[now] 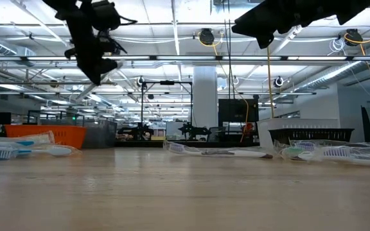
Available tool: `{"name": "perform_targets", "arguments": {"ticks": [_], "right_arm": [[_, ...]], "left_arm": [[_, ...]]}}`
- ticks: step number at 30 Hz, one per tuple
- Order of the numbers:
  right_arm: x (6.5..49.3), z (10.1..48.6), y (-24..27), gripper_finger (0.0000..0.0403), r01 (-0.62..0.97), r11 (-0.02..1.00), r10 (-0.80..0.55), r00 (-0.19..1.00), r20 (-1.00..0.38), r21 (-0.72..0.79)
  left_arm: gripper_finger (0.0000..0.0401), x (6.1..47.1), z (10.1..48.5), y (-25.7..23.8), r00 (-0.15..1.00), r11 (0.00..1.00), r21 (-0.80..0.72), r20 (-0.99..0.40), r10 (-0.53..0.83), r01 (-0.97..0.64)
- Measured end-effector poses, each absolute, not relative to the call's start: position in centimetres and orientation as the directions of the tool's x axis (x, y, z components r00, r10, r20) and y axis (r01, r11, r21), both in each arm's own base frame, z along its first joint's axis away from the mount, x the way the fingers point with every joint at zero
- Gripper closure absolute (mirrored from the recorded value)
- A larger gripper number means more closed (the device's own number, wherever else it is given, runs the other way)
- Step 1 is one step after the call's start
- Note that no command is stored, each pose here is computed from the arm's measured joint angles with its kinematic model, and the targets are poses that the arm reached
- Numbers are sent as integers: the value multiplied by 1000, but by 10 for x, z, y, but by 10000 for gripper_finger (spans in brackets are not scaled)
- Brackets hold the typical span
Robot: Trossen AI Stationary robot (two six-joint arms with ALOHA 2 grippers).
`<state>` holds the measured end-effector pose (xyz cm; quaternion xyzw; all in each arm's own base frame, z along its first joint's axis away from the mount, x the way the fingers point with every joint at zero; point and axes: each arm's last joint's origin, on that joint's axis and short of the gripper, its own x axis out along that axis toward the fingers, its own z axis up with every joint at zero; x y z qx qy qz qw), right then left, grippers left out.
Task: Pick & Place Toothbrushes
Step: Put the green toothbrush into the gray bin
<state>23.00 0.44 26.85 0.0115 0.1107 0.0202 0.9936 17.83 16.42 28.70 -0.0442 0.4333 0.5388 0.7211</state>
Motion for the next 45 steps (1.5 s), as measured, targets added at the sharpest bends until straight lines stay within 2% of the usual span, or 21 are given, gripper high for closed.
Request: {"name": "perform_targets", "arguments": {"ticks": [13,21,26,30,37,45], "right_arm": [[230,268,4,303,-36,999,42,975,-219,30],[230,268,4,303,-34,999,42,975,-220,38],[230,268,4,303,-34,999,42,975,-220,38],[230,268,4,303,-34,999,42,975,-220,38],[230,268,4,303,-34,999,42,974,-221,38],[230,268,4,303,-34,999,42,974,-221,38]], "left_arm": [[397,175,235,211,-198,427,562,-739,644,-708],[397,168,215,225,-283,463,592,-766,577,-660],[397,164,210,230,-303,470,593,-774,555,-653],[397,162,208,232,-262,512,542,-813,520,-666],[370,160,208,233,-265,502,534,-818,511,-680],[364,159,207,231,-276,546,541,-825,493,-640]]}}
